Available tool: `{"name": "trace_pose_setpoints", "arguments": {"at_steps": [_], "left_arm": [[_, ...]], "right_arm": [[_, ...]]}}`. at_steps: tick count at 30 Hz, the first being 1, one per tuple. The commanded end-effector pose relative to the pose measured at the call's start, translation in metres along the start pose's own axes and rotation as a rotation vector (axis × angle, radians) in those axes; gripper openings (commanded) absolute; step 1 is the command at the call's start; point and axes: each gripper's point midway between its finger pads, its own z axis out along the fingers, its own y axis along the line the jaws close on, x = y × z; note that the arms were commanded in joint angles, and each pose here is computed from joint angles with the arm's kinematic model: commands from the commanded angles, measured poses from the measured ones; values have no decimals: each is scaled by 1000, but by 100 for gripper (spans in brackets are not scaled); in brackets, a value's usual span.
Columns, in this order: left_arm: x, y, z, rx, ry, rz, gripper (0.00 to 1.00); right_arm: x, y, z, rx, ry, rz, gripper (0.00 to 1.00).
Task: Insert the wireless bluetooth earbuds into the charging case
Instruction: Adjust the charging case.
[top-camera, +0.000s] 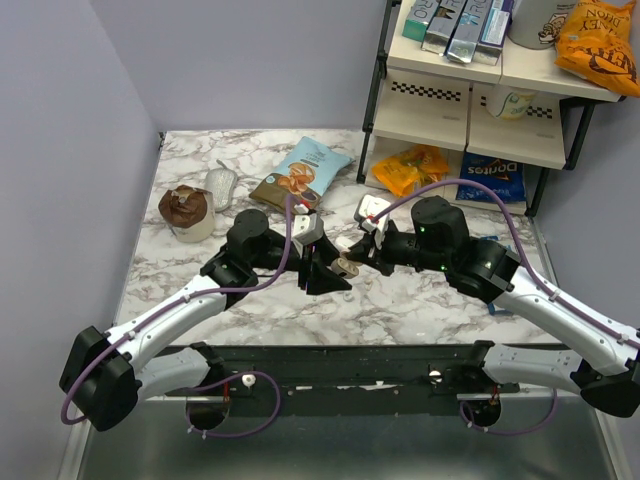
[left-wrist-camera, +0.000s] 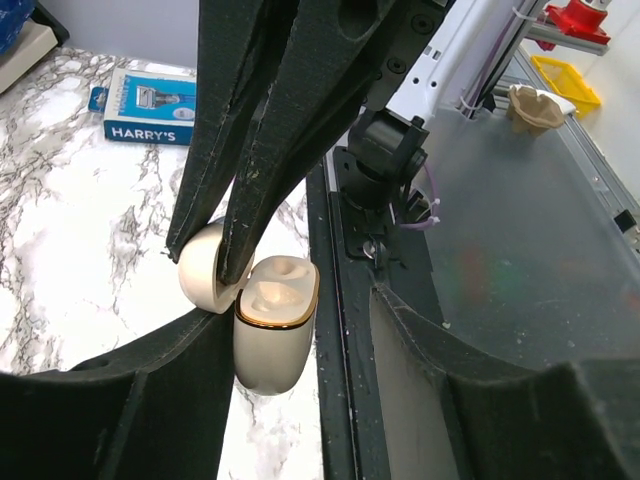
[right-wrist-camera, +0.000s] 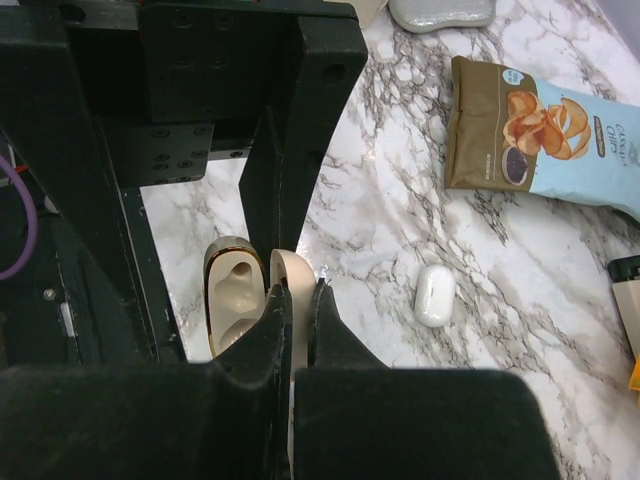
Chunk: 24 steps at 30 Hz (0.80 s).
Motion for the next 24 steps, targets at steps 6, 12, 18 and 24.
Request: {"name": "trace_pose_setpoints", "arguments": {"at_steps": [6, 12, 18, 24], "left_arm": [[0, 4, 0, -16, -23, 20, 57], [1, 4, 1, -9, -14, 14, 45], [-1, 9, 1, -37, -23, -1, 60], [-2, 9, 1, -42, -28, 11, 58]], "right_arm": [[-15, -1, -3, 13, -42, -9, 1], [-14, -1, -3, 11, -39, -6, 1], [-13, -1, -3, 12, -38, -4, 1], [-13, -2, -3, 15, -37, -4, 1]]}}
